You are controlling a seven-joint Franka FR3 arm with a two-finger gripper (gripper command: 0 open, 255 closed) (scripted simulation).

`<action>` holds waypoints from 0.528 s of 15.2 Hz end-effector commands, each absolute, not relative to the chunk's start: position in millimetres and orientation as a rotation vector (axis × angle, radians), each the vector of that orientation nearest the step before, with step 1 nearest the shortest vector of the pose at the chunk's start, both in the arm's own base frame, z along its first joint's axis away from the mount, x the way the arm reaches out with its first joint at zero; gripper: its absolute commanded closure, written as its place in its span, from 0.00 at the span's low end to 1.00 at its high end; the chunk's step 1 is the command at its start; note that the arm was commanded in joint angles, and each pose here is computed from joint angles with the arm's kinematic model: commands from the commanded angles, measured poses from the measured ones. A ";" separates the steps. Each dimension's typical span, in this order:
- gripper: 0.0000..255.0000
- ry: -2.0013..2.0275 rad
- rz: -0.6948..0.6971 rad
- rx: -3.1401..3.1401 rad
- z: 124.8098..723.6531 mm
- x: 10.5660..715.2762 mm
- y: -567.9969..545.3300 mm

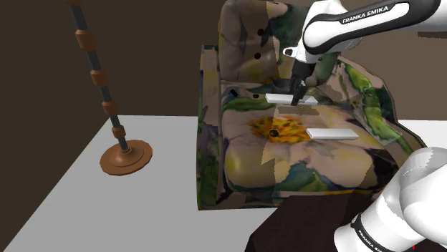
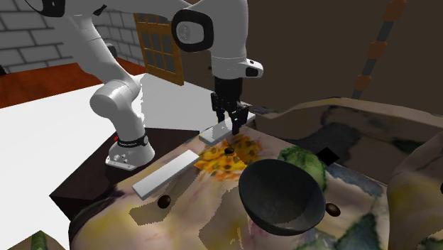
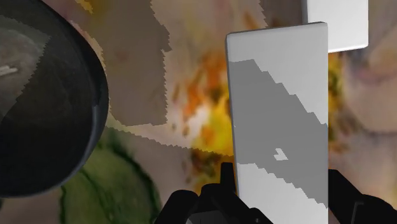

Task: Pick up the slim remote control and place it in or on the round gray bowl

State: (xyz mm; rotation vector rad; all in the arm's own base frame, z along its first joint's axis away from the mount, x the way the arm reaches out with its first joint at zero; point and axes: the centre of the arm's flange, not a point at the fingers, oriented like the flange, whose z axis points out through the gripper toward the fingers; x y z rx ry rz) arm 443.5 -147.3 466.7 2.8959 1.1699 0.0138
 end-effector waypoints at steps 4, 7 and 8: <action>1.00 1.170 0.013 2.896 492.8 442.9 -148.1; 1.00 1.170 0.013 2.896 508.7 442.9 -148.1; 1.00 1.170 0.013 2.896 514.0 442.9 -148.1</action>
